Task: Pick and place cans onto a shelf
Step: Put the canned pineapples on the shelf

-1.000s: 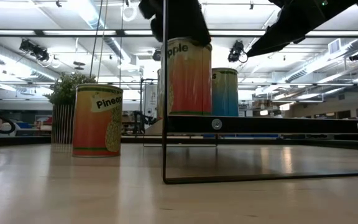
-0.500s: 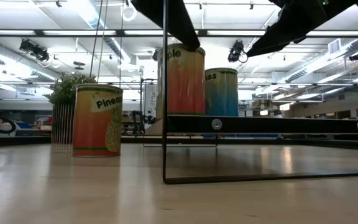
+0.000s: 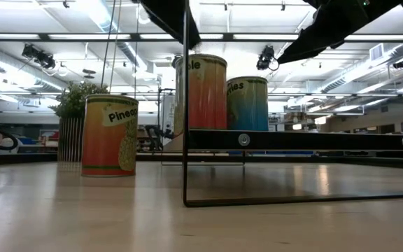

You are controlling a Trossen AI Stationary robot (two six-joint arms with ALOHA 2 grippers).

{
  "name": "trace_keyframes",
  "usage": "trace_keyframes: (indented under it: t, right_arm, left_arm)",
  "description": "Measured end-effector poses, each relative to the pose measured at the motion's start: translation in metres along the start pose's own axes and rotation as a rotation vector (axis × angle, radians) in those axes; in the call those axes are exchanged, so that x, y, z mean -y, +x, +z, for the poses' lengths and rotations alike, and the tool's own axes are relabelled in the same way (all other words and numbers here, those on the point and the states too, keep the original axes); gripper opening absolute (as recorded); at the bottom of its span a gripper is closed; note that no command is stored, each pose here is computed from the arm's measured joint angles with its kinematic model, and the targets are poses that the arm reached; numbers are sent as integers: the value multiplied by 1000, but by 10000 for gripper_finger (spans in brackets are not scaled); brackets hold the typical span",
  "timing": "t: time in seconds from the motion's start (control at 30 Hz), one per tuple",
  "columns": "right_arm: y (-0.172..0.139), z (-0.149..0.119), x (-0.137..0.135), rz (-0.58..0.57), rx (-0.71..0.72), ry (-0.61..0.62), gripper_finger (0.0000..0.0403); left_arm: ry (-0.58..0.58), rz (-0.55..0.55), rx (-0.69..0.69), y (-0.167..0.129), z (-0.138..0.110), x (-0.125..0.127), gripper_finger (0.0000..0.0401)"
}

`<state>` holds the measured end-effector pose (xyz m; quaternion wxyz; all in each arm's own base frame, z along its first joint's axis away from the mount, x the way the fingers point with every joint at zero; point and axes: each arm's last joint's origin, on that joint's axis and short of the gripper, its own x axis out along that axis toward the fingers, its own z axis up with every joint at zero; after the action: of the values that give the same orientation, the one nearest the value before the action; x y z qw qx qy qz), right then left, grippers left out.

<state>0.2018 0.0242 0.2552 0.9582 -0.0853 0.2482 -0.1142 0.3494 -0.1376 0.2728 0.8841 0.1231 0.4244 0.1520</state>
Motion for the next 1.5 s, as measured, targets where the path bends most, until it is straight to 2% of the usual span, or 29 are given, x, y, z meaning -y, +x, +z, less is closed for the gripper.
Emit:
trace_keyframes:
  t: [0.13,0.23,0.53,0.63,0.8,0.93,1.03,1.23,1.4,1.5]
  right_arm:
    - [0,0,0,0,0,0,374]
    - [0,0,0,1,-2,0,374]
    - [0,0,0,2,-2,-9,374]
    - [0,0,0,1,-2,-9,374]
    - [0,0,0,1,-1,-9,374]
    - [0,0,0,1,-1,-7,374]
    - [0,0,0,1,-1,-6,374]
    - [0,0,0,2,-1,1,374]
    - [0,0,0,4,-1,1,374]
    - [0,0,0,4,-2,1,374]
  left_arm:
    - [-99,10,-61,-23,-9,-13,389]
    - [-175,21,-141,-34,-25,-18,389]
    - [-262,-89,-388,-25,-88,-5,389]
    - [-306,-120,-415,-26,-102,-7,389]
    - [-391,-134,-392,-20,-130,-13,389]
    - [-474,-138,-364,1,-154,-16,389]
    - [-524,-155,-331,15,-163,-17,389]
    - [-569,-224,-197,34,-164,-20,389]
    - [-526,-143,-102,37,-160,-23,389]
    - [-494,-149,-59,37,-156,-22,389]
